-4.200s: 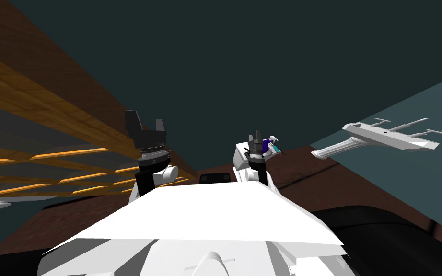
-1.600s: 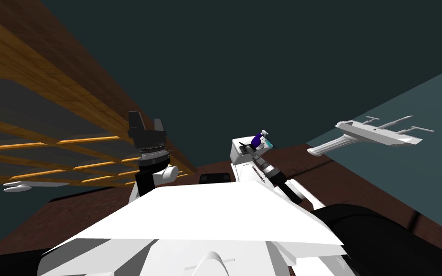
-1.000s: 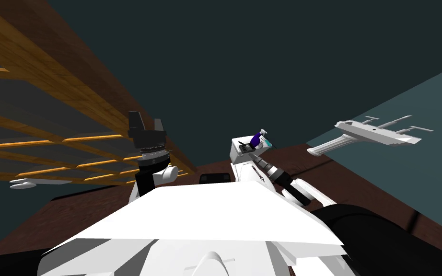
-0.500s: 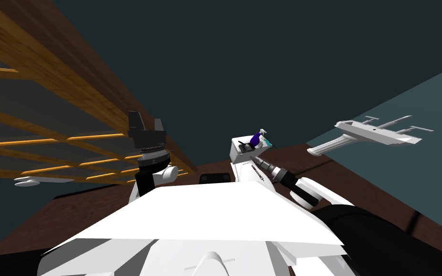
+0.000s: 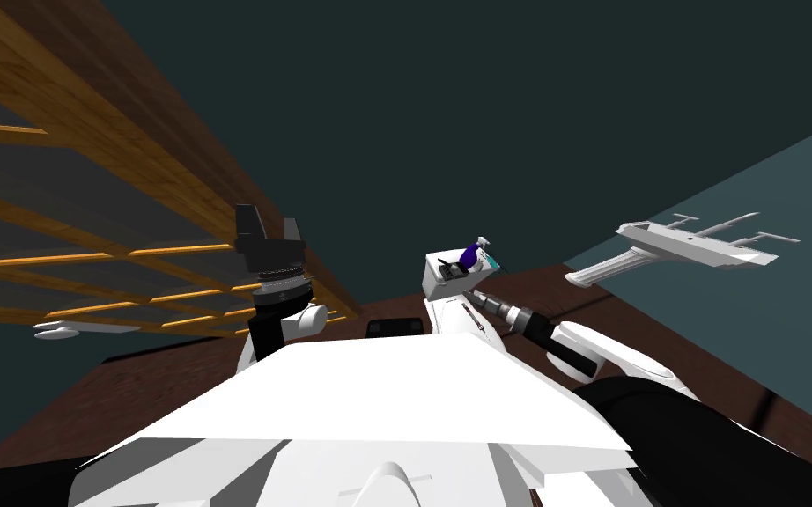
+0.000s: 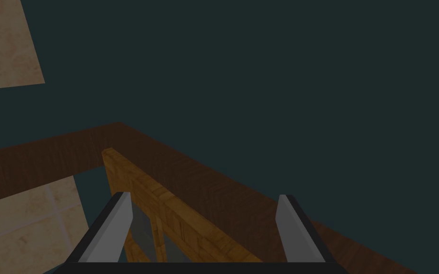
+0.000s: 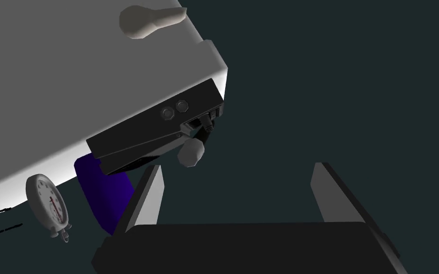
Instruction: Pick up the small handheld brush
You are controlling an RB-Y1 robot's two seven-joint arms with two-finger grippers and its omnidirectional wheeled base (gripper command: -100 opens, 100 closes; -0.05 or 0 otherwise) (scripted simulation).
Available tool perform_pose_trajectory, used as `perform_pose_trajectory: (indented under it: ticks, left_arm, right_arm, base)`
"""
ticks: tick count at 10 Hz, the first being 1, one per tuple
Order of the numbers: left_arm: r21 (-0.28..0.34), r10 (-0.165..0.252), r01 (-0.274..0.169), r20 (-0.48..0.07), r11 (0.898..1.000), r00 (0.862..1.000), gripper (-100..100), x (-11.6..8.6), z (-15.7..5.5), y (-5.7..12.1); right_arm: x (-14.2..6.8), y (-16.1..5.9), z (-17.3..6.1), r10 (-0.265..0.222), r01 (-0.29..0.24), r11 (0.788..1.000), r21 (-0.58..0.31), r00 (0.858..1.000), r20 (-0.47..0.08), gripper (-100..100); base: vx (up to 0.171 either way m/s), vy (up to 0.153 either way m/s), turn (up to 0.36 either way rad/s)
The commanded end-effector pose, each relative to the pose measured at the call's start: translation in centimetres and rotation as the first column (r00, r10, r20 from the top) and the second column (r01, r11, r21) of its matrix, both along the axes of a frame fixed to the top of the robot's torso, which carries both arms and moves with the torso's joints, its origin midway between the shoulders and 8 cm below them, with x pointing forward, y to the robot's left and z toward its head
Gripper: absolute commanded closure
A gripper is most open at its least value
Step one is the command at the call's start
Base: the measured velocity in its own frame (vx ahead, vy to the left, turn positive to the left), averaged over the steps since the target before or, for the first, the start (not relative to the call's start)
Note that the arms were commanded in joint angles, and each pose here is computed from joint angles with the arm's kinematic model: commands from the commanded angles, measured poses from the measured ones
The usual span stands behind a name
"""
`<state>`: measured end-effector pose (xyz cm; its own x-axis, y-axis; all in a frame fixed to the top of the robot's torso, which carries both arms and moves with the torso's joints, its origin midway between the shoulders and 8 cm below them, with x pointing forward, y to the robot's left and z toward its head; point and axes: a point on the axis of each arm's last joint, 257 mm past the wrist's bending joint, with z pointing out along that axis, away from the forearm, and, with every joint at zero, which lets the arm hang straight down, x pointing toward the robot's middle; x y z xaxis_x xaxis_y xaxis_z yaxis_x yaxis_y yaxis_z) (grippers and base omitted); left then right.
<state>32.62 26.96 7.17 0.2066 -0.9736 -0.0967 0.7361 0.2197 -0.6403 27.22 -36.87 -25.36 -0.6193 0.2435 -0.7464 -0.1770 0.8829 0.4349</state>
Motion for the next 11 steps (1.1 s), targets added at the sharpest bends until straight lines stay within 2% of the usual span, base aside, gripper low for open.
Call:
perform_pose_trajectory:
  ticks: [1, 2, 3, 5, 8, 11]
  left_arm:
    - [0.000, 0.000, 0.000, 0.000, 1.000, 1.000, 0, 0.0, 0.0, 0.0]
    - [0.000, 0.000, 0.000, 0.000, 1.000, 1.000, 0, 0.0, 0.0, 0.0]
    - [0.000, 0.000, 0.000, 0.000, 1.000, 1.000, 0, 0.0, 0.0, 0.0]
    - [0.000, 0.000, 0.000, 0.000, 1.000, 1.000, 0, 0.0, 0.0, 0.0]
    - [0.000, 0.000, 0.000, 0.000, 1.000, 1.000, 0, 0.0, 0.0, 0.0]
    - [0.000, 0.000, 0.000, 0.000, 1.000, 1.000, 0, 0.0, 0.0, 0.0]
  right_arm:
    - [-0.4, -1.2, -0.5, 0.017, -0.019, 0.998, -0.053, 0.999, -0.032, -100]
    - [-0.4, -1.2, -0.5, 0.040, -0.042, 0.997, -0.069, 0.998, -0.041, -100]
    - [-0.8, -2.4, -0.9, 0.043, -0.050, 0.993, -0.109, 0.997, -0.067, -100]
    - [-0.6, -2.2, -0.9, 0.077, -0.087, 0.987, -0.131, 0.994, -0.081, -100]
    - [-0.9, -4.4, -1.4, 0.112, -0.141, 0.965, -0.222, 0.984, -0.139, -100]
    - [-0.7, -5.2, -1.4, 0.156, -0.202, 0.939, -0.279, 0.971, -0.179, -100]
  base:
    - [0.000, 0.003, 0.021]
    - [0.001, 0.003, 0.013]
    - [0.004, 0.007, 0.023]
    - [0.002, 0.003, 0.004]
    - [0.011, 0.008, 0.022]
    - [0.018, 0.011, 0.019]
